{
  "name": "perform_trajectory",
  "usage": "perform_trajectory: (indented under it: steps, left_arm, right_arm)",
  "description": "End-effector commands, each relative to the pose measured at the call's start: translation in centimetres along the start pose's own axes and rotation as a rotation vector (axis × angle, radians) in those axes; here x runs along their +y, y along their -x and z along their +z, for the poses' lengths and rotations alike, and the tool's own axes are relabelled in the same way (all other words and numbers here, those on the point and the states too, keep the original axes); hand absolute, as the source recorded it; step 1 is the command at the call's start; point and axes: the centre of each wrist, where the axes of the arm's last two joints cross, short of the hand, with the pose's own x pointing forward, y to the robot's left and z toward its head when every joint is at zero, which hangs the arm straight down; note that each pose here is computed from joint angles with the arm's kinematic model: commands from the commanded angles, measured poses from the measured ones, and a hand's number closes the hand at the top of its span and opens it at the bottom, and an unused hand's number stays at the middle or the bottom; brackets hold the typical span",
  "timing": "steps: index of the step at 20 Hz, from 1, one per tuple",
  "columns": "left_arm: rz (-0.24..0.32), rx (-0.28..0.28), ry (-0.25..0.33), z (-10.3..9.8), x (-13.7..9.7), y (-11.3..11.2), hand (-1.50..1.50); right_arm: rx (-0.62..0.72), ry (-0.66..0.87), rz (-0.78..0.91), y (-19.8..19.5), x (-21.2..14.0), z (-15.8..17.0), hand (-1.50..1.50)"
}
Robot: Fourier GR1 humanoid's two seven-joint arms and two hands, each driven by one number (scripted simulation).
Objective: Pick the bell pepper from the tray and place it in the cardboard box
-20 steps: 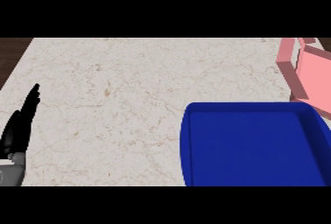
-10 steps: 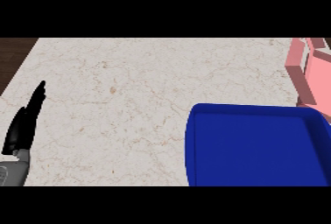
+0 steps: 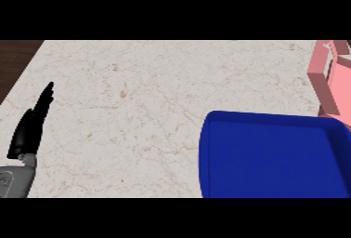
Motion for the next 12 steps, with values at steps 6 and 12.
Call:
perform_trajectory:
  steps: [6, 12]
  left_arm:
    - [0.002, 0.012, 0.007, 0.0, -0.4, 0.4, 0.00]
    - [0.008, -0.003, 0.020, -0.9, 1.1, -0.5, 0.00]
  right_arm:
    - [-0.089, -0.159, -0.259, -1.1, 3.2, -5.5, 1.50]
    - [-0.057, -0.216, -0.241, -2.1, 7.6, -9.2, 1.50]
